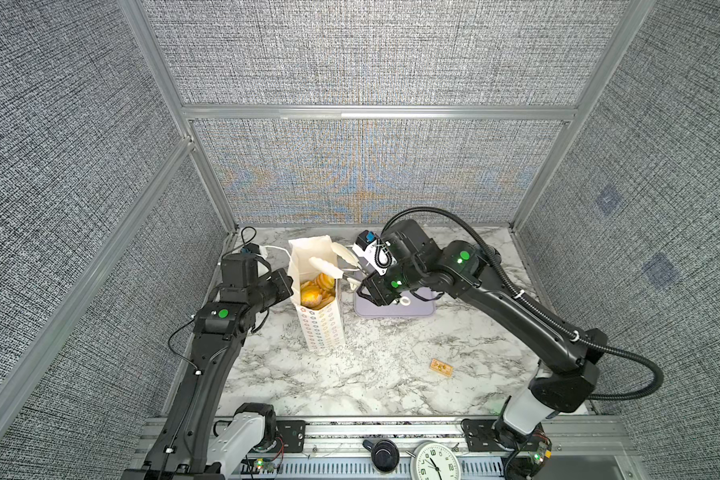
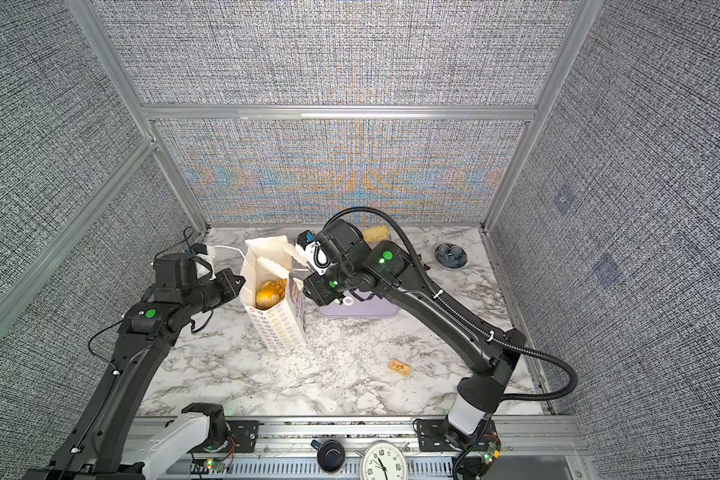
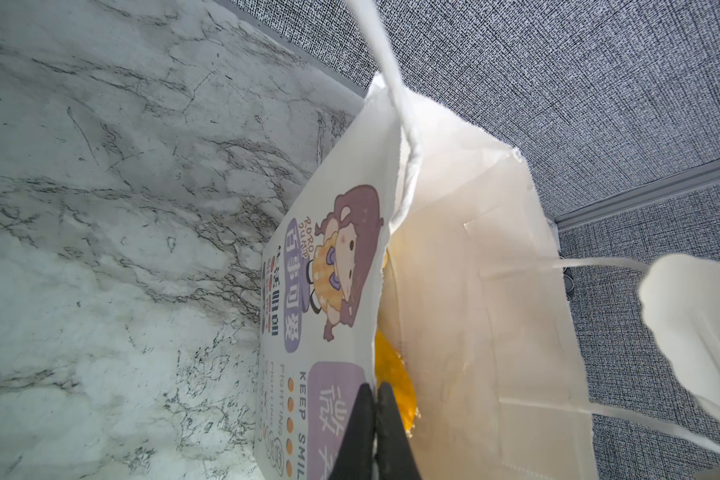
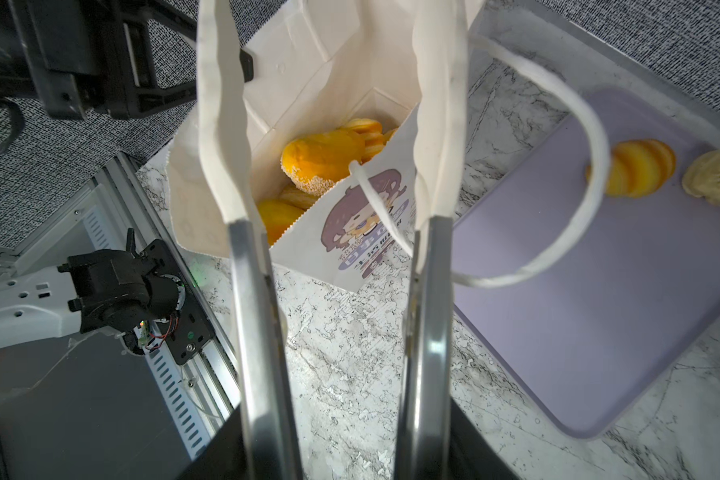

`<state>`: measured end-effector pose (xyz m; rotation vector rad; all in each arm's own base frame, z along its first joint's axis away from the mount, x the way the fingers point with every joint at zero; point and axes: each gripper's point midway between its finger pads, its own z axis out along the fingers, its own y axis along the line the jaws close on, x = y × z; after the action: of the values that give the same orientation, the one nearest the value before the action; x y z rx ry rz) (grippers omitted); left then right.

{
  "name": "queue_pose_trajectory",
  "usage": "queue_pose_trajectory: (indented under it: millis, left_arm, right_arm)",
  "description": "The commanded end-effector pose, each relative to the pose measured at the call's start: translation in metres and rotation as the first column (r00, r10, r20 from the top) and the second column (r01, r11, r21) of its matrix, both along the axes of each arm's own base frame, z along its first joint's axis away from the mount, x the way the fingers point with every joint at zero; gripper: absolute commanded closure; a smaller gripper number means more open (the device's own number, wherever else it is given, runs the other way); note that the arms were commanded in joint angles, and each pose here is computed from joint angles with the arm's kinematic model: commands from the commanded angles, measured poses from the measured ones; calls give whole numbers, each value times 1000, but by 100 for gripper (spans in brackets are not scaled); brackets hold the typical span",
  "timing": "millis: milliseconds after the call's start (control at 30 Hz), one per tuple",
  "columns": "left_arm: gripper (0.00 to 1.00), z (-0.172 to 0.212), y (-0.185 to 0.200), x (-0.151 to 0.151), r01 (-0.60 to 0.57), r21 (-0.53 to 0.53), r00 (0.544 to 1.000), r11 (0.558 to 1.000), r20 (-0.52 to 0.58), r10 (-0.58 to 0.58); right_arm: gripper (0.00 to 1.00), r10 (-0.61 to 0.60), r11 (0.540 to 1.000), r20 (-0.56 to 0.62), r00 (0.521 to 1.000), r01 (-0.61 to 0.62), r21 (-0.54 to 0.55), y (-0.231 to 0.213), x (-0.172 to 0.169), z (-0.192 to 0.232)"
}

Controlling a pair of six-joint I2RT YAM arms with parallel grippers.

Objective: Place the fake bread into the paper bag
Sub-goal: 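Withdraw the open tongs from the bag back over the lilac tray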

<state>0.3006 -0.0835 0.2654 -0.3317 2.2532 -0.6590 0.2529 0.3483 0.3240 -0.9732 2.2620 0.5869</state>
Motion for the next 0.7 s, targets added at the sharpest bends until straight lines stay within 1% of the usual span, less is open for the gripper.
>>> queue_pose_trajectory:
  millis: [0, 133, 333, 533, 667]
  left_arm:
    - [95, 4, -2, 3, 10, -5, 1000, 1000, 18, -10]
    - [95, 5, -2, 3, 9, -3, 1000, 1000, 19, -9]
    - [95, 6, -1, 2, 10, -3, 1000, 1000, 22, -10]
    - [95, 5, -2, 3, 10, -2, 1000, 1000, 21, -10]
    - [95, 5, -2, 3, 9, -3, 1000, 1000, 21, -9]
  right_arm:
    - [46, -24, 999, 62, 998, 22, 47, 0, 6, 16]
    - [46, -62, 995, 120, 991, 52, 84, -8, 9, 31]
    - [46, -152, 981, 204, 967, 123, 148, -29, 17, 55]
    - [47, -251, 960, 237, 939, 211, 182, -59, 29, 67]
    - [47, -325, 939, 225, 919, 285, 194, -83, 41, 64]
